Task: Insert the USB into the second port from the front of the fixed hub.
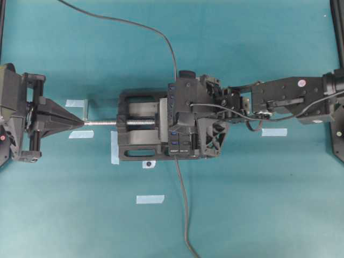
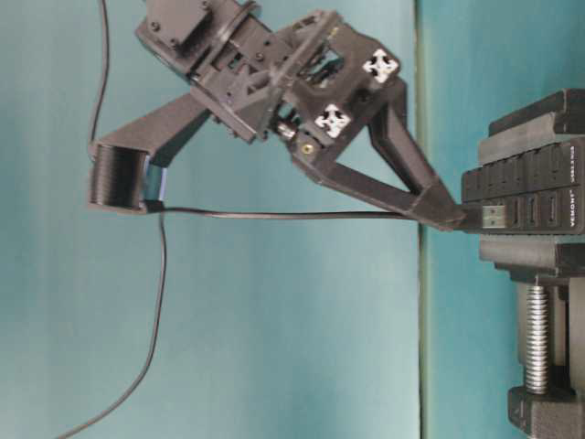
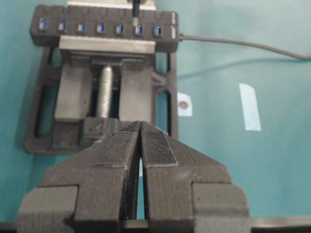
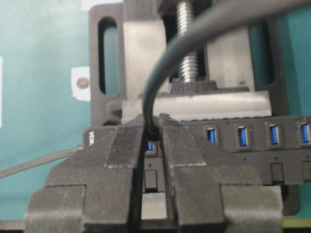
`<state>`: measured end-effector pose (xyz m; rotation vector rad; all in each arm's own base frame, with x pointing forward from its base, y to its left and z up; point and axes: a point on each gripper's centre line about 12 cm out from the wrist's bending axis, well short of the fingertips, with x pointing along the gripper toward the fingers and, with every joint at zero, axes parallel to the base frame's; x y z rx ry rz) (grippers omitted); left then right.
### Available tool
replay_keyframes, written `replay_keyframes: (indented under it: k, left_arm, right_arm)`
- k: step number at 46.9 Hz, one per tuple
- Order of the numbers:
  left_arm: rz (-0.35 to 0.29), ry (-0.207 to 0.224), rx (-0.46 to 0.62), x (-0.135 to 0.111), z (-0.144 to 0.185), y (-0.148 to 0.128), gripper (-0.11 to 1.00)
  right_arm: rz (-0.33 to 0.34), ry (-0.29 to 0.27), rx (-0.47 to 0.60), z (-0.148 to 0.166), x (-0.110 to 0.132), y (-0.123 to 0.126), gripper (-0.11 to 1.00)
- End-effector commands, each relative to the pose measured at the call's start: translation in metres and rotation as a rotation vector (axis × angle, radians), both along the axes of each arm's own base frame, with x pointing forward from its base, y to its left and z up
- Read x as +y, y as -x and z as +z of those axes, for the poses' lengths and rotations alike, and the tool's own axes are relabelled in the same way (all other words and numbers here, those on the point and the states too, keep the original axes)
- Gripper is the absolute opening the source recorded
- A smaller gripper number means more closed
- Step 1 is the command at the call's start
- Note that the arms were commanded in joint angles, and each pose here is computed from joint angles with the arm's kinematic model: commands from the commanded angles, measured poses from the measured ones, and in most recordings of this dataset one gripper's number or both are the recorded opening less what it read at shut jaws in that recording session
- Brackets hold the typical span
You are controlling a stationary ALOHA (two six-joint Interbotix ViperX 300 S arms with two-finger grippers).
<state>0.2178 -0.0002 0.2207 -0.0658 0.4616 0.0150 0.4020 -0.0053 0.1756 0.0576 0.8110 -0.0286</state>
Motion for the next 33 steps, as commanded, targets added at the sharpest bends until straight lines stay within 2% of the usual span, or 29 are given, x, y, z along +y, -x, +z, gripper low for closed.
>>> replay_keyframes:
  k: [1,33]
  left_arm:
    - [0.002,0.001,-0.017,0.0003,0.0049,-0.0027,0.02]
    - [0.002,0.000,-0.015,0.0003,0.0043,-0.0024,0.02]
  right_arm:
    - [-0.003,-0.010,-0.031,0.0104,0.0025,-0.0034,0.09]
    - [-0.015,-0.030,-0.024,0.0068,0.0062,-0.0026,0.09]
